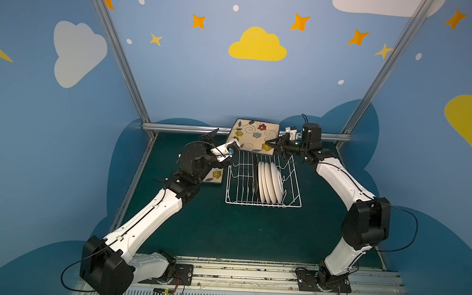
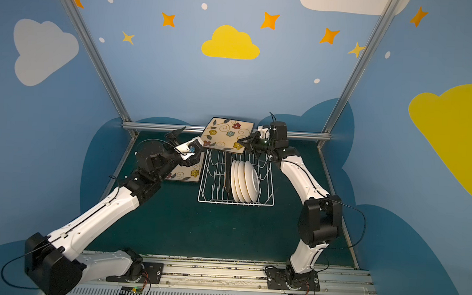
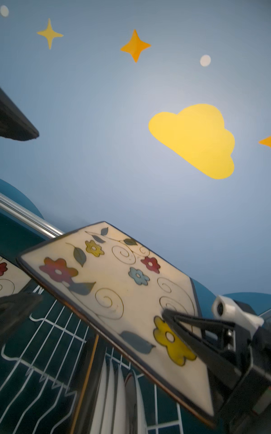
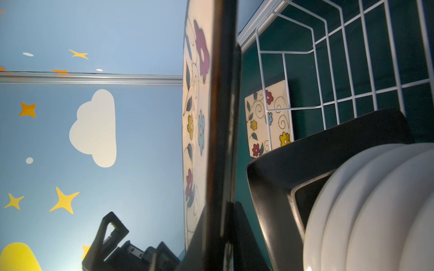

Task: Unload the plates from the dish rack
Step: Pick up a plate from the dish rack.

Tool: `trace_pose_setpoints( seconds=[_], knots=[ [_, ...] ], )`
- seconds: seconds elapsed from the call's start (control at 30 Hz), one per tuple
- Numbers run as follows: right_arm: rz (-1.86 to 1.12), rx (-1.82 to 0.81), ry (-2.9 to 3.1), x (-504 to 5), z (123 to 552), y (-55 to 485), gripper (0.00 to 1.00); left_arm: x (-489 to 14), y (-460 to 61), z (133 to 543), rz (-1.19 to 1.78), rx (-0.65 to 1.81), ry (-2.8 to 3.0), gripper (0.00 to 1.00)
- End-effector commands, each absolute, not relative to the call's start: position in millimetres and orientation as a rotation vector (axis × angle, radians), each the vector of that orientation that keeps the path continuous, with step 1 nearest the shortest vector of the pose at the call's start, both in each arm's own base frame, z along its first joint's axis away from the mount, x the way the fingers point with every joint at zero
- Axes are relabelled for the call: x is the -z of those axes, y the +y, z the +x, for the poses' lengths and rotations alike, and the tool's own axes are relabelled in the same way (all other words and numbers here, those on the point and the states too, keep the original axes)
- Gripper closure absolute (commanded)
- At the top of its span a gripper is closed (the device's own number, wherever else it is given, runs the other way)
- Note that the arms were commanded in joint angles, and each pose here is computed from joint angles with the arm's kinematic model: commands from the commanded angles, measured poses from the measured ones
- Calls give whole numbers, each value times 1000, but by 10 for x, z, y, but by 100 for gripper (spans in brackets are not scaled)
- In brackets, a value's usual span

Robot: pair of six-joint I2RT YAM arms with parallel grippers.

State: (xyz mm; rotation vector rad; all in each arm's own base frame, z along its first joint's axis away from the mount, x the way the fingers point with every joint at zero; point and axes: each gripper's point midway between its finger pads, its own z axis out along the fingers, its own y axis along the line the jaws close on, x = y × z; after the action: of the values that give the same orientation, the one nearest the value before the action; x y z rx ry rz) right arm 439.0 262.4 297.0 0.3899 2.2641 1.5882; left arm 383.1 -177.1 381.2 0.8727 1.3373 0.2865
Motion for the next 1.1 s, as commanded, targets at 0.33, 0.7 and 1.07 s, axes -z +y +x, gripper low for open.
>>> trace_pose_setpoints(
  seconds=[0.33, 0.7, 1.07],
  knots=[
    [-13, -1590, 1928, -3935, 4190, 2473, 100, -4238, -1327, 3869, 422, 333, 1586, 1],
    [-179, -1552, 1887, -3963, 4071, 2446, 100, -3973, -1546, 3972, 457, 774, 1795, 1],
    [-336, -1466, 1790, -4077, 3900, 2442, 100, -3689, -1888, 4127, 506, 1158, 1888, 1]
  ],
)
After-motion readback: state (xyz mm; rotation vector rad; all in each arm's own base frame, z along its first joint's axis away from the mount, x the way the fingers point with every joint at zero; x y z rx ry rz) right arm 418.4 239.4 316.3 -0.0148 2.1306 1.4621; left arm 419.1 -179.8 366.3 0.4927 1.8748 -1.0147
